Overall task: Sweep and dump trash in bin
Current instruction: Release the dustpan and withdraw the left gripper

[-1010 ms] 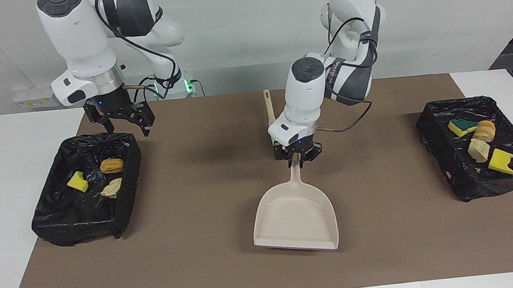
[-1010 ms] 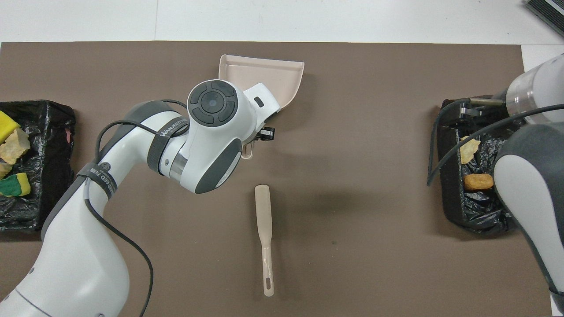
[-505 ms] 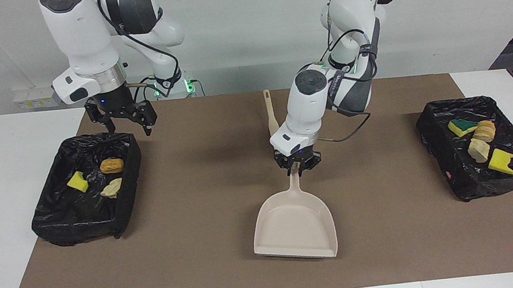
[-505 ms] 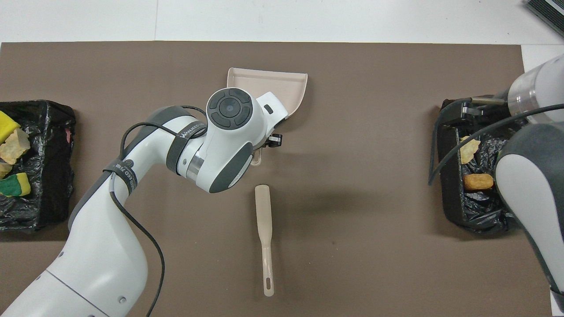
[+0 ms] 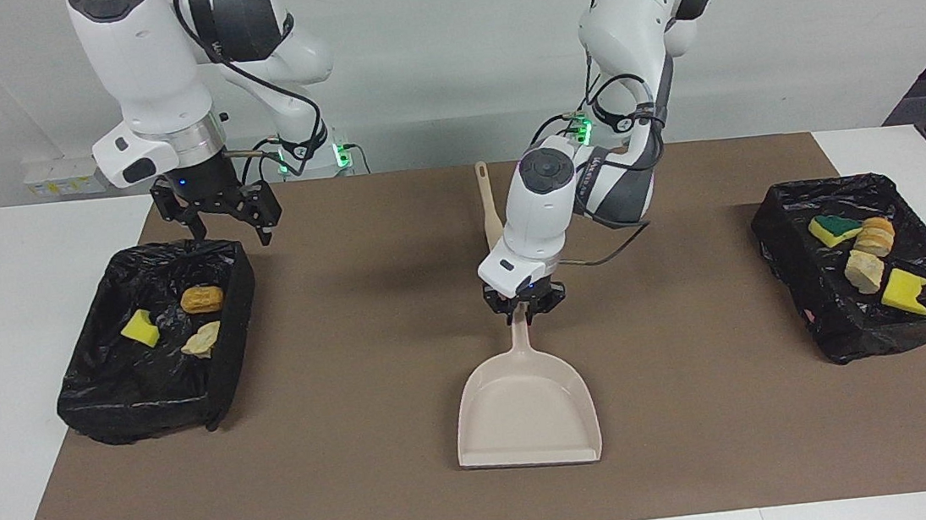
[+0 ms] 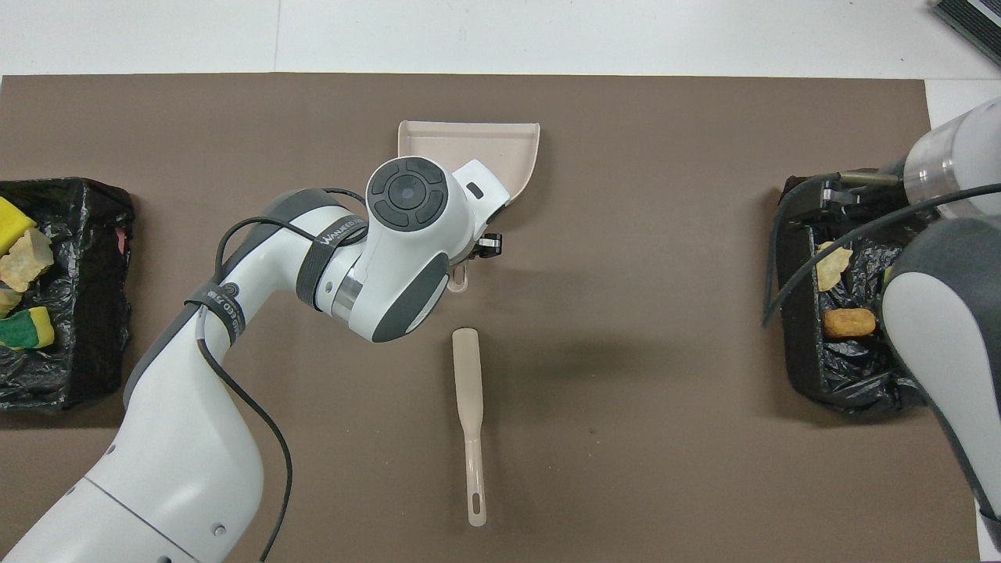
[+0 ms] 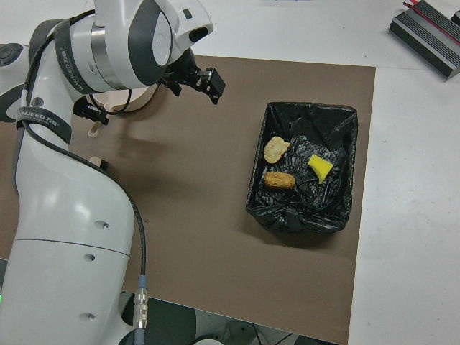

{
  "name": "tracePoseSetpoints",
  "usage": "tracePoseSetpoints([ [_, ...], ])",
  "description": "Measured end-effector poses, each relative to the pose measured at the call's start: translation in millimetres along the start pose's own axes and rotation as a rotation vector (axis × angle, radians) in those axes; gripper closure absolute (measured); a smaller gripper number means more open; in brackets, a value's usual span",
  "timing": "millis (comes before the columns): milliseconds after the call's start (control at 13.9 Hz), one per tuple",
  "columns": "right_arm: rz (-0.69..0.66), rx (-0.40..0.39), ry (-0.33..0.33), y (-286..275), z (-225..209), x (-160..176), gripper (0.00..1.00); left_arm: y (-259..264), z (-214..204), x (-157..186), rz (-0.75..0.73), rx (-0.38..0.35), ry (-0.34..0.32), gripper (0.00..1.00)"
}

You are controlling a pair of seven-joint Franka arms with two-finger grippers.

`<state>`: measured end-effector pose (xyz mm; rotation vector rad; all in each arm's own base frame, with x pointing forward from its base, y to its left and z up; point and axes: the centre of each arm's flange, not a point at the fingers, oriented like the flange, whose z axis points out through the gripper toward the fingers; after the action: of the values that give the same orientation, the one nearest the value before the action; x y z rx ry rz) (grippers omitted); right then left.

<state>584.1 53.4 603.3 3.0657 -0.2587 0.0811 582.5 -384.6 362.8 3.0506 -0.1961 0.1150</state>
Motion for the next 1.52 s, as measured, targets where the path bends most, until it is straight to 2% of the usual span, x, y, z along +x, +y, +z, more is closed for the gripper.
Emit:
tracePoseSetpoints([
  [144, -0.002, 0.0, 0.001, -1, -1, 0, 0.0, -3, 0, 1, -0.008, 0.002, 0.001, 0.41],
  [361, -0.003, -0.002, 0.002, -2, -3, -1, 0.0, -20, -18, 12, -0.037, 0.005, 0.025, 0.04],
  [433, -0.004, -0.004, -0.003, -2, -4, -3, 0.0, -31, -31, 16, -0.054, 0.009, 0.035, 0.0],
  [577, -0.007, -0.016, -0.032, -3, -5, -10, 0.0, -56, -58, 22, -0.089, 0.021, 0.047, 0.0],
  [794, -0.007, -0.021, -0.039, -3, -9, -17, 0.0, -94, -94, 28, -0.114, 0.042, 0.058, 0.0],
  [1227, 0.009, -0.014, -0.05, 4, -6, -20, 0.0, -218, -195, 8, -0.012, 0.134, -0.03, 0.0],
  [1515, 0.032, 0.019, -0.063, 12, -5, -18, 0.0, -250, -224, -7, -0.039, 0.13, -0.056, 0.0],
])
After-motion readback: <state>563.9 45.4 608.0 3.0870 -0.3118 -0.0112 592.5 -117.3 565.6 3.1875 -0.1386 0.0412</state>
